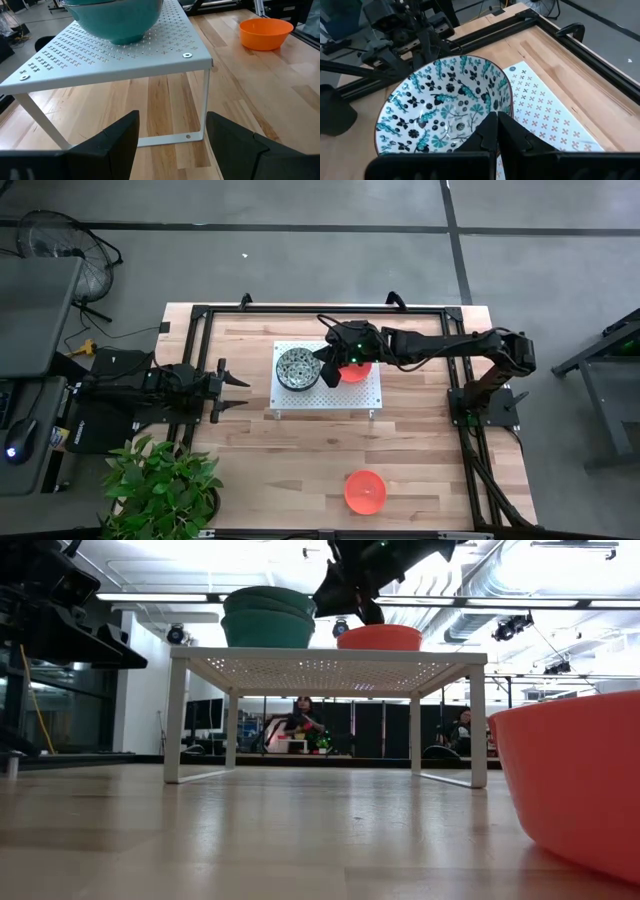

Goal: Pick & Place Mini bowls
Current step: Stack the white patterned bowl on the white patterned bowl on the shelf

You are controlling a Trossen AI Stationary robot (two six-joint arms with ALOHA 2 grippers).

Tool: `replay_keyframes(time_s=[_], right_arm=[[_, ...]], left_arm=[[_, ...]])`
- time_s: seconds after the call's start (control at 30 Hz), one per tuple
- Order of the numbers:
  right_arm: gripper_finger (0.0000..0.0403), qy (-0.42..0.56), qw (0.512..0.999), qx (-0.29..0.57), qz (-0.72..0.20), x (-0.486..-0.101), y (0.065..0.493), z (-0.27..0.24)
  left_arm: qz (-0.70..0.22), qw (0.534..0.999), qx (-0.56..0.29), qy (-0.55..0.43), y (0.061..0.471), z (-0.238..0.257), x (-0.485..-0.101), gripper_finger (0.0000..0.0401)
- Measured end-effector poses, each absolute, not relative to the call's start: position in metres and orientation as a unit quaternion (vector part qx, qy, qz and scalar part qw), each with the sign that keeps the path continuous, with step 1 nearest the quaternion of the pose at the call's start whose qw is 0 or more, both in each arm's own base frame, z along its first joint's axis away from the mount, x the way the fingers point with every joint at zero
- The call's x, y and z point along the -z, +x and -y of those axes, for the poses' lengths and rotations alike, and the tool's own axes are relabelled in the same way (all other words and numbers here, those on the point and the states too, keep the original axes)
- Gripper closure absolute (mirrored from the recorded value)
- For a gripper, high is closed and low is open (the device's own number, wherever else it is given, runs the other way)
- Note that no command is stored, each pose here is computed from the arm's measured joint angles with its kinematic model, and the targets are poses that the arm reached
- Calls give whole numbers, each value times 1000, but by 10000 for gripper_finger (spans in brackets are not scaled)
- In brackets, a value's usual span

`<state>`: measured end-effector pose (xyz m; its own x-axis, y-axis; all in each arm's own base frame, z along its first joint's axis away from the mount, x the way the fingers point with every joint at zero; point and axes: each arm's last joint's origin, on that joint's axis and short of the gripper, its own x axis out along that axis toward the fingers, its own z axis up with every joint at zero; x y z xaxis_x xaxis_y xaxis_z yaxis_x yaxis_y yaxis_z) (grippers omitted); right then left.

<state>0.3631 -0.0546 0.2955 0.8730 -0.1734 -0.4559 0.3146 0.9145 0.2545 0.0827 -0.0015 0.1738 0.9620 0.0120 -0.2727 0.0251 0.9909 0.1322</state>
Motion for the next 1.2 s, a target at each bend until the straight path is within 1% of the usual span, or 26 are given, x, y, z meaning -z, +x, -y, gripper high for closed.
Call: replay_keyframes(time_s=[0.17, 0.5, 0.67, 0.77, 0.87, 1.03, 1.2], right_arm=[[403, 167, 953, 130, -219, -292, 366, 55], [403, 173, 964, 126, -157, -305, 369, 57], [403, 174, 976, 90, -98, -318, 372, 48], [403, 171, 978, 80, -87, -320, 375, 39], [403, 173, 977, 86, -93, -315, 378, 32], [403, 173, 978, 88, -75, -315, 383, 13], [403, 160, 974, 142, -69, -313, 383, -8]], left_arm=[[-138, 988, 3, 68, 83, 1, -174, 176], [-138, 988, 3, 67, 83, 1, -174, 176], [-138, 988, 3, 68, 83, 1, -174, 176], [-138, 988, 3, 67, 83, 1, -174, 176], [-138, 988, 3, 68, 83, 1, -174, 176], [-138, 988, 2, 68, 83, 1, -174, 176], [-138, 988, 2, 68, 83, 1, -174, 176]])
